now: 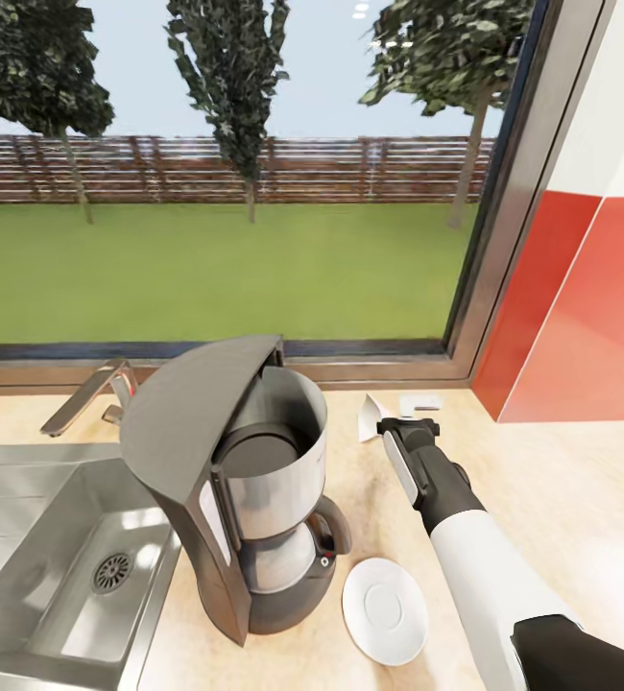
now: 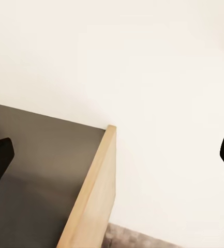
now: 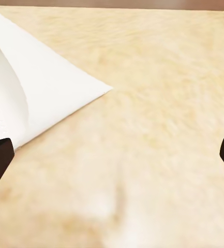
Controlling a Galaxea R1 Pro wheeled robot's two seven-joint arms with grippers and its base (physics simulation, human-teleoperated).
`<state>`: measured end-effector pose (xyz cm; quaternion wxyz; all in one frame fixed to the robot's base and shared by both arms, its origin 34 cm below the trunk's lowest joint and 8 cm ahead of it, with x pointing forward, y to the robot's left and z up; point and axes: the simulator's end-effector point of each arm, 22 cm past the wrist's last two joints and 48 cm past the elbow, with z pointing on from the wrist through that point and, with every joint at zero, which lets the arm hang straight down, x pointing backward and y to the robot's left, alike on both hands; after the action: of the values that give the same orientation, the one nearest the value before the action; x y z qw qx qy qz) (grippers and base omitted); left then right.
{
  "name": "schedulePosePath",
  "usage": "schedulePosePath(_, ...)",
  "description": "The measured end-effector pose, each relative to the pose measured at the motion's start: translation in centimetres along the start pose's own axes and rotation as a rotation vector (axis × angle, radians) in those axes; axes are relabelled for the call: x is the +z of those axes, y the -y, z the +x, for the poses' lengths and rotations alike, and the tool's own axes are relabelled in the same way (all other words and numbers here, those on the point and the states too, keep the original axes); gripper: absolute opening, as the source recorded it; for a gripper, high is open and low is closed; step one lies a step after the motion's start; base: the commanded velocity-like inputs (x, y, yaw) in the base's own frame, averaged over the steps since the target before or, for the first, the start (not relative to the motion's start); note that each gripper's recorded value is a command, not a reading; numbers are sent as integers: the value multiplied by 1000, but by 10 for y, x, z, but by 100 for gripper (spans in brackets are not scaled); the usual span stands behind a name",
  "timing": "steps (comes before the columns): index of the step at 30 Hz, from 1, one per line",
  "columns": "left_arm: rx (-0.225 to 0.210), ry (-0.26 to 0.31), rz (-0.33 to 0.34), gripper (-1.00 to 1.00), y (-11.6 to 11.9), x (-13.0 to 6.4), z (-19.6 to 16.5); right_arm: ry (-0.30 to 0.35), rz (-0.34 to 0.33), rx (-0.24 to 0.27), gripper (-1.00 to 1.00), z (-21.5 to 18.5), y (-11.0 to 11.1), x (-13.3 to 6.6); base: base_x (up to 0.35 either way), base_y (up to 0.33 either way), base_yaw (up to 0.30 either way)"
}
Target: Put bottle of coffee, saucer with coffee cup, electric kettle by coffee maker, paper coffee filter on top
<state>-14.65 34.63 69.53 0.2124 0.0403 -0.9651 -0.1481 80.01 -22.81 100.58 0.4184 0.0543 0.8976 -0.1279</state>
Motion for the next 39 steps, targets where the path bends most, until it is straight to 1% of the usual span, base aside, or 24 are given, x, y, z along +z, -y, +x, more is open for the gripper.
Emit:
schedulePosePath(11, 1, -4, -1, 100, 0, 0, 2, -3, 1, -1, 100, 2, 0, 2, 0, 0, 2)
schedulePosePath(18, 2, -4, -1, 100, 0, 0, 2, -3, 1, 0, 100, 2, 0, 2, 0, 0, 102)
schedulePosePath(39, 2, -3, -1, 100, 0, 0, 2, -2, -1, -8, 100, 2, -2, 2, 0, 1, 2)
